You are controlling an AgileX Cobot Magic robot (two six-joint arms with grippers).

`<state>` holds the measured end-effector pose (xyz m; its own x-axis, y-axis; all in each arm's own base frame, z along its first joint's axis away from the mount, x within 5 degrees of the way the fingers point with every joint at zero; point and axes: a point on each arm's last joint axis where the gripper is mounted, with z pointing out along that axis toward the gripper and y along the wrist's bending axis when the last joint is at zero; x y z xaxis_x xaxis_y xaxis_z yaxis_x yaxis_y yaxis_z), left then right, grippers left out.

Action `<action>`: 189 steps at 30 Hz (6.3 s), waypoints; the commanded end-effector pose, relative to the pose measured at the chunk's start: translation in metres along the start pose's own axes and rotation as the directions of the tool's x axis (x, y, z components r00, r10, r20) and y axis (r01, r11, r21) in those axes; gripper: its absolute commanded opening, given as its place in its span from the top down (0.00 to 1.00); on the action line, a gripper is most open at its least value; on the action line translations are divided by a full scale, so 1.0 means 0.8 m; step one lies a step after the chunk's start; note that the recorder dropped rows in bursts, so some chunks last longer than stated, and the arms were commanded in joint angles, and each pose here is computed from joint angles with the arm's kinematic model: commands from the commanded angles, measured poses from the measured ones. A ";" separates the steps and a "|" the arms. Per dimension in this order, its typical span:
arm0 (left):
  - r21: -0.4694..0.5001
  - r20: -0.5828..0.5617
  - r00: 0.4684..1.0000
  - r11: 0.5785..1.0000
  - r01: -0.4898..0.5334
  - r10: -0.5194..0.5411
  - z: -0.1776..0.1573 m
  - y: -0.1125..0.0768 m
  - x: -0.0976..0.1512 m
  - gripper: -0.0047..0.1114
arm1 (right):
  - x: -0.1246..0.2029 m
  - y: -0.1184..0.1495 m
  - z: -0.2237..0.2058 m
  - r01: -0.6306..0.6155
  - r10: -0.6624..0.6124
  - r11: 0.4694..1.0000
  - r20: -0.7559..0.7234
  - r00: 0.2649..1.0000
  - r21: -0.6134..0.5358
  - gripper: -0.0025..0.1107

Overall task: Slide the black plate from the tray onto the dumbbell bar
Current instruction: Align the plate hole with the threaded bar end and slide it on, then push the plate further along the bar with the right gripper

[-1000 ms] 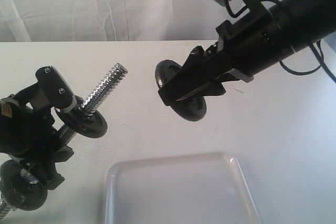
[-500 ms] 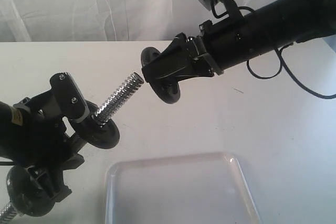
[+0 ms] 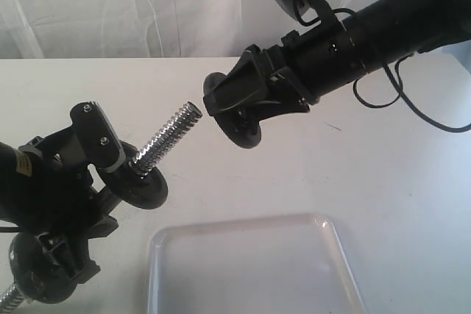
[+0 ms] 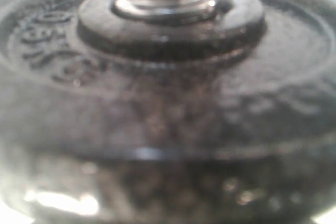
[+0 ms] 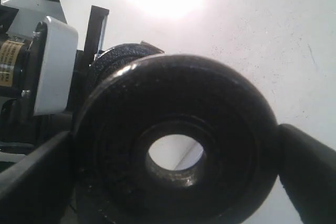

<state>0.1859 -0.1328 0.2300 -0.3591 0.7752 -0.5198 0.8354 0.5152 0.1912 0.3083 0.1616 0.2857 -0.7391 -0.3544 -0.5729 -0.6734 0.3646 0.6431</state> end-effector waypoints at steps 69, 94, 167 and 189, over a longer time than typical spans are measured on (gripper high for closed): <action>-0.181 0.344 0.937 0.983 -0.004 0.067 -0.030 0.010 -0.048 0.96 | 0.003 0.046 0.009 -0.029 0.030 0.995 0.004 1.000 -0.095 0.98; -0.183 0.347 0.936 0.983 -0.003 0.068 -0.030 0.010 -0.048 0.96 | -0.001 0.058 0.017 -0.006 0.010 0.989 0.030 0.999 -0.147 0.98; -0.211 0.388 0.919 0.977 0.008 0.076 -0.032 0.013 -0.053 0.96 | 0.004 0.026 0.042 0.014 -0.014 0.987 0.001 1.000 -0.160 0.98; -0.219 0.399 0.914 0.976 0.012 0.079 -0.033 0.014 -0.054 0.96 | 0.004 0.028 0.044 0.014 -0.015 0.986 -0.003 1.000 -0.164 0.27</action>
<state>0.1790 -0.1400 0.2274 -0.3034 0.7994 -0.5186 0.8609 0.4633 0.2104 0.2930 0.1975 0.2717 -0.7219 -0.3904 -0.5714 -0.6811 0.2549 0.6864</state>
